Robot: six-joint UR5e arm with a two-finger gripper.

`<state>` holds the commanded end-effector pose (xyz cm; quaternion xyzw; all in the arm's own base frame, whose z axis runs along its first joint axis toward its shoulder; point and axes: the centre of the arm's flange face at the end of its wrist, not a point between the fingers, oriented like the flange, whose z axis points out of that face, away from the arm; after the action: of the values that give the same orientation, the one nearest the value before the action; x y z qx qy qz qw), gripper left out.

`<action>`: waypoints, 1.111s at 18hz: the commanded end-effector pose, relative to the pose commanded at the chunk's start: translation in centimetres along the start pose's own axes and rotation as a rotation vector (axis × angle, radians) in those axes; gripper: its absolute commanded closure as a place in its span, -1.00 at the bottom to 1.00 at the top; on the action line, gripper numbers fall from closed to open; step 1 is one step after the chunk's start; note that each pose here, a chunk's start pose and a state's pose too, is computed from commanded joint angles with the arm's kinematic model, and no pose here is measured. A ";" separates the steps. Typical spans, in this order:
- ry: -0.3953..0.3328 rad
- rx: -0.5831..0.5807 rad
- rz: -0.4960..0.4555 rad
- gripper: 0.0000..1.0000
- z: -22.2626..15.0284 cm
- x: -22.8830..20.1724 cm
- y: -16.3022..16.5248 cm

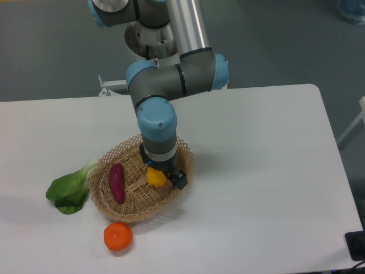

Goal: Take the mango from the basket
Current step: 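Move the gripper over the yellow mango and lower into the basket, then close the gripper around the yellow mango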

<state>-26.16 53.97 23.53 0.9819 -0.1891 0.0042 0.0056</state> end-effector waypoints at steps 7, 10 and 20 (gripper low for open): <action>0.023 -0.020 -0.041 -1.00 2.2 0.7 -1.2; 0.028 -0.027 -0.043 -1.00 2.6 0.7 -1.2; 0.031 -0.039 -0.038 -0.25 2.3 1.0 -1.8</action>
<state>-24.57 55.19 21.23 0.9849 -0.1704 0.0159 0.0278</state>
